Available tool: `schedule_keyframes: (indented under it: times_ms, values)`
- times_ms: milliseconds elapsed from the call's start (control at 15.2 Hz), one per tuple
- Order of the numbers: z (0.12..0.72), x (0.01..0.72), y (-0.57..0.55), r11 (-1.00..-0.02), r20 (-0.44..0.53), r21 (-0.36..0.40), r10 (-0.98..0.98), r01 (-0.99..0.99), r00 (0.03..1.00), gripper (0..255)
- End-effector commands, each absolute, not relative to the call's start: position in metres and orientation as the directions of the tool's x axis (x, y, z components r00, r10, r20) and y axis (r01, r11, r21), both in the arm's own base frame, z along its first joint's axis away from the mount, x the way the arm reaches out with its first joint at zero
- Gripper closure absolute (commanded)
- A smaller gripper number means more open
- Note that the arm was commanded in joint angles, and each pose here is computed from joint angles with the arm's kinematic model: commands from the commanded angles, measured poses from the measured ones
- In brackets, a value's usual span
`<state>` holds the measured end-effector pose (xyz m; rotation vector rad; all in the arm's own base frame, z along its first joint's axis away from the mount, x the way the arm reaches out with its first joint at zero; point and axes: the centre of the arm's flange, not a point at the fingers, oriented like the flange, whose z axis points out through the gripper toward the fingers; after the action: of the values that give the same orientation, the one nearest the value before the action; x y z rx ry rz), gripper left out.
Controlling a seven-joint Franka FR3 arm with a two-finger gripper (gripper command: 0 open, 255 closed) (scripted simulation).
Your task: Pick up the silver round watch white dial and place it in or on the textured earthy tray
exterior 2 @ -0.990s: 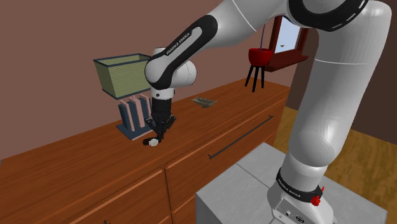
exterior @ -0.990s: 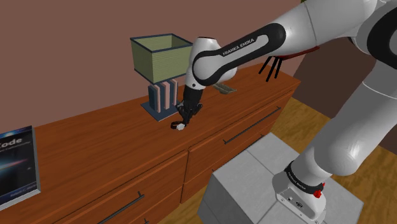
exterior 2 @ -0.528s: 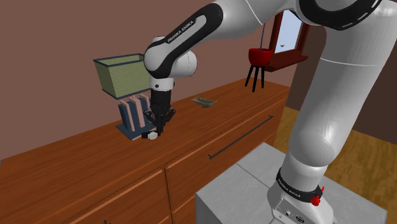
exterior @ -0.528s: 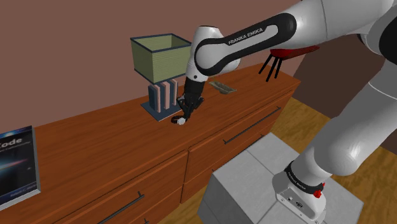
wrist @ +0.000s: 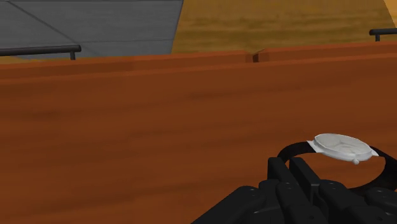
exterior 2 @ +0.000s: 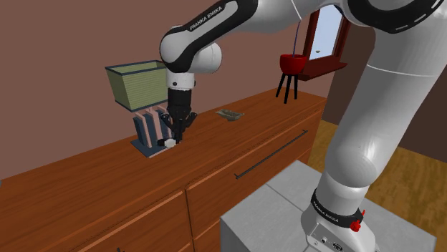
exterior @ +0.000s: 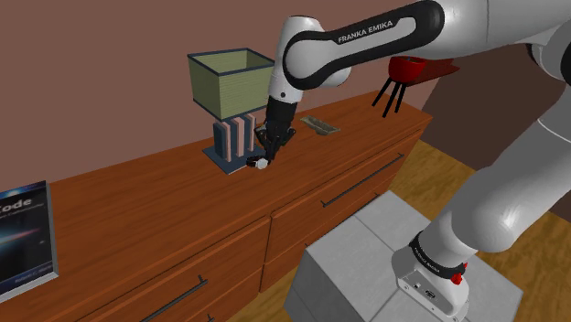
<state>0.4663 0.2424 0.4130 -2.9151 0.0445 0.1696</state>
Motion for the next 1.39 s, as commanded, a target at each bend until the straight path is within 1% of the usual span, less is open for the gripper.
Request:
schedule_keyframes:
  times_ms: [0,462,1320]
  values:
    - [0.425,0.467,0.243,-0.975,-0.118,-0.217,-0.017,-0.043,0.993,255]
    - [0.458,0.467,0.243,-0.975,-0.118,-0.217,-0.017,-0.043,0.993,255]
    - [0.464,0.524,0.081,-0.975,-0.118,-0.217,-0.017,-0.043,0.993,255]
